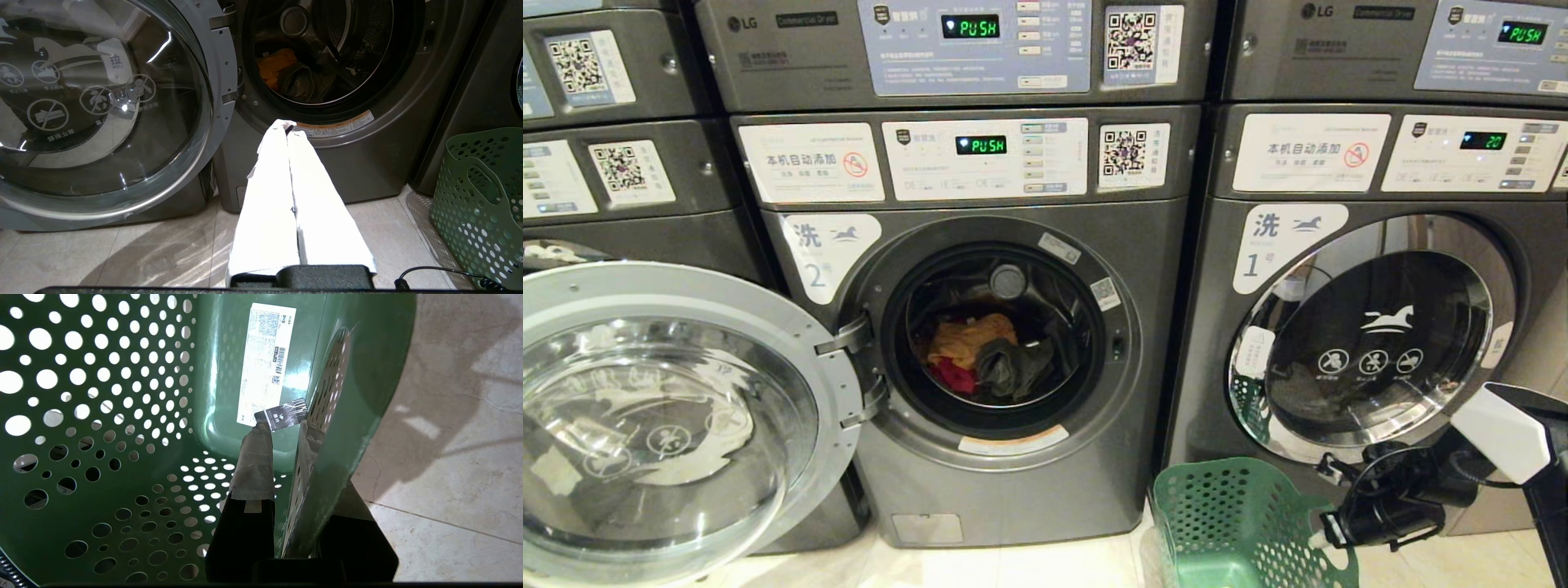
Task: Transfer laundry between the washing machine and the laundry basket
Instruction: Pick a cloth and place it into the basket
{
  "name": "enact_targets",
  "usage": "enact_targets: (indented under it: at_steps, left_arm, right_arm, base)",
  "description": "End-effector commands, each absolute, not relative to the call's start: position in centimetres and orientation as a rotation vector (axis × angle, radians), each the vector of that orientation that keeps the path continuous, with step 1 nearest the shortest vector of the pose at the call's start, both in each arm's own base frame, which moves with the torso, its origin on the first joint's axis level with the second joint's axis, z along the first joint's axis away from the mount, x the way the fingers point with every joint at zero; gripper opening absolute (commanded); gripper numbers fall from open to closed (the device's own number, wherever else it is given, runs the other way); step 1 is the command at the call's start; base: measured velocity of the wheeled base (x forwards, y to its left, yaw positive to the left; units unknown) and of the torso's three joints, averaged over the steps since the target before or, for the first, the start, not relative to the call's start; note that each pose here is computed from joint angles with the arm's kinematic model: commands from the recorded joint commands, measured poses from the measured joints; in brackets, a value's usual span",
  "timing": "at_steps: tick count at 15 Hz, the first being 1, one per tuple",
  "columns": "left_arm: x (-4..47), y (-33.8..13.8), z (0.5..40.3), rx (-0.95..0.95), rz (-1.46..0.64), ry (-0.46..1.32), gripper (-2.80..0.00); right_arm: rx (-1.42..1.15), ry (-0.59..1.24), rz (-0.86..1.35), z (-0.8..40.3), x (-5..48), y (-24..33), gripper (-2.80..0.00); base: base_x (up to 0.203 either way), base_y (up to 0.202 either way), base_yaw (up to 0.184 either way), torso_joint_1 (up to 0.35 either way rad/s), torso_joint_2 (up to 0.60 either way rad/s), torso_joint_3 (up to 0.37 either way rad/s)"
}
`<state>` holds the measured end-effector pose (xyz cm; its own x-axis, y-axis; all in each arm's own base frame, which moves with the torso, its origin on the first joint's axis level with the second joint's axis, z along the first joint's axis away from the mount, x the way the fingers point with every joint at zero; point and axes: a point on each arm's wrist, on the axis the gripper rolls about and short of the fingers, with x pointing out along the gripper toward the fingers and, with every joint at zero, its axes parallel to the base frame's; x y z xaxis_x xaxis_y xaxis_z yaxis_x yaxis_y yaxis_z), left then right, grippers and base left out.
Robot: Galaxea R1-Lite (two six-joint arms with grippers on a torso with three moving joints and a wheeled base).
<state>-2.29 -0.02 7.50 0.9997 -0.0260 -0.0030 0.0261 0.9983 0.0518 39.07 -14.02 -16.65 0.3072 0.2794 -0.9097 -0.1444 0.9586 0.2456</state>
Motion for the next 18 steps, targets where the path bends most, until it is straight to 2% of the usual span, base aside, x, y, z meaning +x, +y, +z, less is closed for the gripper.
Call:
enact_targets:
  at_steps: [1, 8, 9, 14, 18]
  left_arm:
    - [-2.3, 0.0, 7.5, 0.052, -0.026, 0.004, -2.80]
    - [-2.3, 0.0, 7.5, 0.052, -0.026, 0.004, -2.80]
    - [-2.3, 0.0, 7.5, 0.052, -0.026, 0.004, -2.80]
    - [-2.3, 0.0, 7.5, 0.052, -0.026, 0.004, -2.80]
    - [-2.3, 0.0, 7.5, 0.052, -0.026, 0.004, -2.80]
  right_arm:
    - [0.111, 1.222, 0.300, -16.3, 39.4, -13.2, -2.80]
    - [0.116, 1.255, 0.315, -17.6, 39.0, -12.5, -2.80]
    - [0.119, 1.259, 0.316, -17.8, 39.0, -12.5, 0.00]
    - [0.124, 1.257, 0.297, -17.2, 39.1, -12.3, 0.00]
    - [0.044, 1.247, 0.197, -12.0, 38.5, -13.0, 0.00]
  base:
    - [0.000, 0.000, 0.000, 0.000, 0.00, 0.000]
    - [0.000, 0.000, 0.000, 0.000, 0.00, 0.000]
    - [0.000, 0.000, 0.000, 0.000, 0.00, 0.000]
    - [0.000, 0.000, 0.000, 0.000, 0.00, 0.000]
    - [0.000, 0.000, 0.000, 0.000, 0.00, 0.000]
